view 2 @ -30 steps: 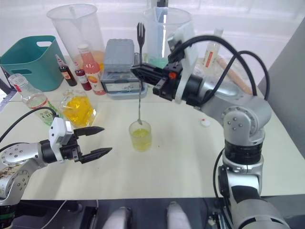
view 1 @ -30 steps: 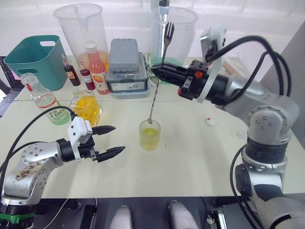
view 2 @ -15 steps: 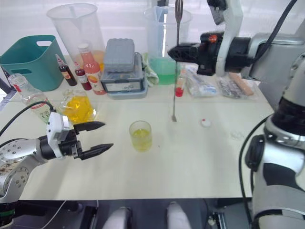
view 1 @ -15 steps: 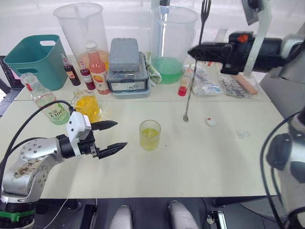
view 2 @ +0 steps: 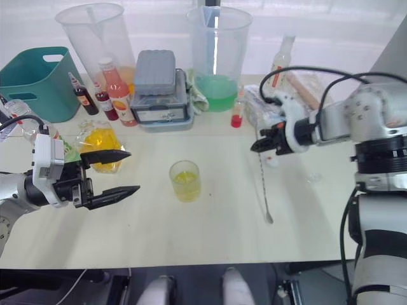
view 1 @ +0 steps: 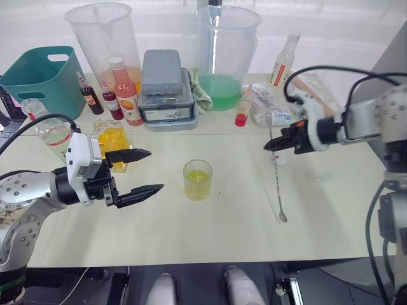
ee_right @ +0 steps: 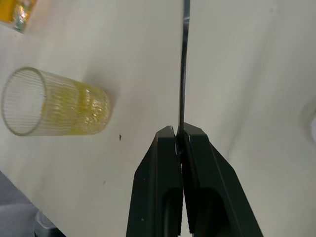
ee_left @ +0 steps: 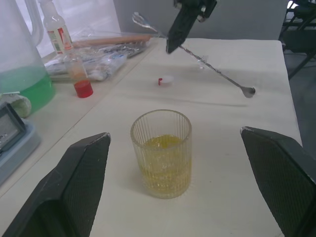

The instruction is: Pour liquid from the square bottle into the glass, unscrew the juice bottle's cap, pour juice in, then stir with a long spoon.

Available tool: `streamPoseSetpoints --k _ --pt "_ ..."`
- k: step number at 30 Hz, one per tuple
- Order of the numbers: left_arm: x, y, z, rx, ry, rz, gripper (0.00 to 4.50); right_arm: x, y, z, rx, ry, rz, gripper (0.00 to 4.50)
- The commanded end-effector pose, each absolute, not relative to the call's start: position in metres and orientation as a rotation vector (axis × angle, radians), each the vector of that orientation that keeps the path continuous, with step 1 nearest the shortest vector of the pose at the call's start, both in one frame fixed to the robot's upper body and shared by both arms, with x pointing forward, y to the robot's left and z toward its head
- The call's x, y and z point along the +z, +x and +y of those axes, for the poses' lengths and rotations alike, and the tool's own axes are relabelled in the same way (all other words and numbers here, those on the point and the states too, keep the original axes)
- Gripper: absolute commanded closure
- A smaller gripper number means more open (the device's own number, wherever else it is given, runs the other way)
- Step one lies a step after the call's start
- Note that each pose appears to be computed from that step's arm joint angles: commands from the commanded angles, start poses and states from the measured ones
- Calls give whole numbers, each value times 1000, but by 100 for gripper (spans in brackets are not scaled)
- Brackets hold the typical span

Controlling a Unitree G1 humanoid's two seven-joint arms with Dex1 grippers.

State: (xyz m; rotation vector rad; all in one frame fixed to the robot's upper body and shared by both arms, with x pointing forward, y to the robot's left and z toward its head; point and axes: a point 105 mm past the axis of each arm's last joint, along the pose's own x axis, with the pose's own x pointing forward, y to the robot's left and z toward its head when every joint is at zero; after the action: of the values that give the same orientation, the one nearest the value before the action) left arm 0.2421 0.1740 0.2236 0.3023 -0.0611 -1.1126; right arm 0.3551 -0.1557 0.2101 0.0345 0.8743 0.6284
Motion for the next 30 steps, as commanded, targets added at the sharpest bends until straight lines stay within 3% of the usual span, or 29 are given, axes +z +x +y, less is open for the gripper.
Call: streamPoseSetpoints --k 1,11,17,24,30 --pt "236 235 171 -1098 341 -121 4 195 361 -157 577 -5 906 450" --pt "230 226 173 -1060 344 -104 4 149 393 -160 449 -27 932 450" --pt "228 225 175 -1056 356 -87 4 136 394 -161 455 -26 967 450" --pt "226 228 177 -1057 353 -76 0 154 392 -163 491 -33 932 214" --pt "219 231 189 -1024 330 -50 0 190 392 -173 509 24 841 8"
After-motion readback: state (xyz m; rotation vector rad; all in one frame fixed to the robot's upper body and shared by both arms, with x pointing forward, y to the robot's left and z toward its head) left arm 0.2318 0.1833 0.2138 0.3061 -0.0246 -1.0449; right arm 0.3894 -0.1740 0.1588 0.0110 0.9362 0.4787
